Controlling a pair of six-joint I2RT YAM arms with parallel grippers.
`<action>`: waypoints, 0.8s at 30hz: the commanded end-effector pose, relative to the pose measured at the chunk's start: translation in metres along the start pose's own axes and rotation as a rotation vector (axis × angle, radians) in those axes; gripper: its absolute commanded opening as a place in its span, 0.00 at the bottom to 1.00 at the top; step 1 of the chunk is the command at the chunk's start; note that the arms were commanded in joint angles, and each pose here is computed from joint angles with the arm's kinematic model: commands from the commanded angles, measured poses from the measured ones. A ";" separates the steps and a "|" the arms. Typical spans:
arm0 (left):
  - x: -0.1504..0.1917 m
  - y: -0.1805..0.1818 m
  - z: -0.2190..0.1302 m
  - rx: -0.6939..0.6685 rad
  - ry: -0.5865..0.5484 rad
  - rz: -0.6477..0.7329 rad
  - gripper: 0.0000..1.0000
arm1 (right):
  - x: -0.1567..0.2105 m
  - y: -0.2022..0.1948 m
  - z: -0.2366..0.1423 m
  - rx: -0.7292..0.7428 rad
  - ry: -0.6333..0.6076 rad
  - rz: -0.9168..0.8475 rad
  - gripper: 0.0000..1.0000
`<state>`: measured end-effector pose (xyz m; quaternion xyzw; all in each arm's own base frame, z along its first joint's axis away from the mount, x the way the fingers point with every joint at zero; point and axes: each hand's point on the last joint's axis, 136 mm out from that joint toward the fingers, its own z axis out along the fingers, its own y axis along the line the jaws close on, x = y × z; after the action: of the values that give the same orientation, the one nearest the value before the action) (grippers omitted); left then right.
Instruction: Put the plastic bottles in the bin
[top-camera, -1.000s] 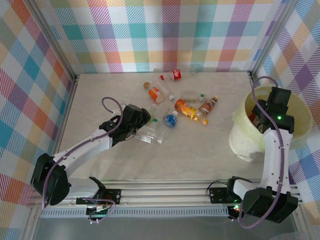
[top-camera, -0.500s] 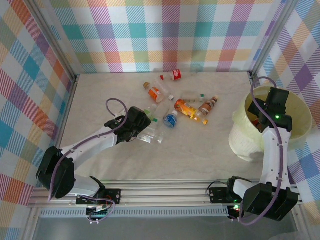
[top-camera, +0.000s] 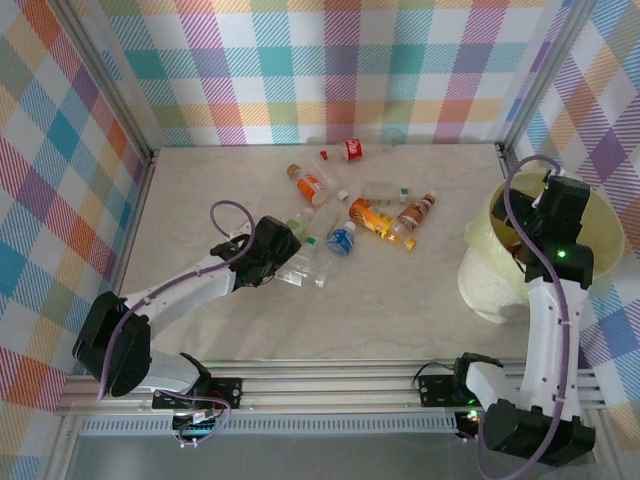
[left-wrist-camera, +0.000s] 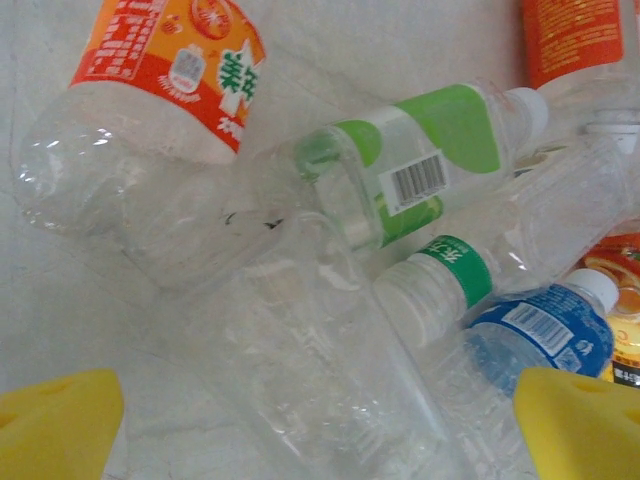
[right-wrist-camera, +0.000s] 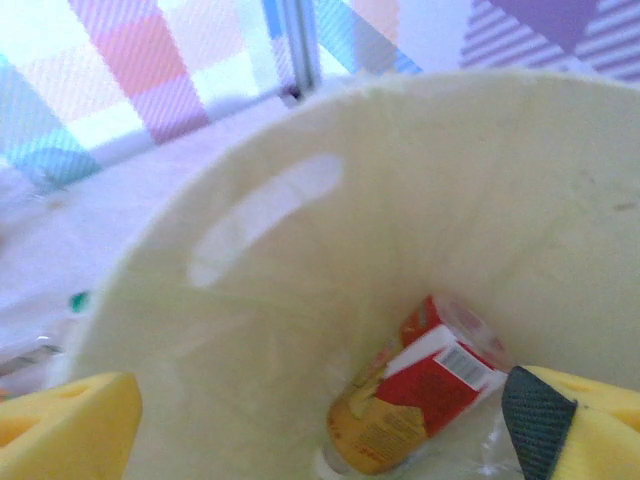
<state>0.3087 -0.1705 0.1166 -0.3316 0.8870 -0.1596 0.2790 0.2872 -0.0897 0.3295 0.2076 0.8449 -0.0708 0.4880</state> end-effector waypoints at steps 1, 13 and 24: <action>-0.009 0.009 -0.006 0.003 -0.042 -0.044 1.00 | -0.017 0.018 -0.025 -0.063 -0.050 -0.015 1.00; -0.012 0.033 -0.013 -0.003 -0.071 -0.108 1.00 | -0.002 0.172 -0.073 -0.688 -0.100 -0.270 1.00; -0.014 0.032 -0.006 0.009 -0.042 -0.169 1.00 | 0.064 0.255 -0.091 -1.095 -0.012 -0.341 1.00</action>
<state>0.2928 -0.1336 0.1072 -0.3990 0.8555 -0.1672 0.2845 0.2985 0.1633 0.3355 -0.1768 0.8123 0.2476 0.4977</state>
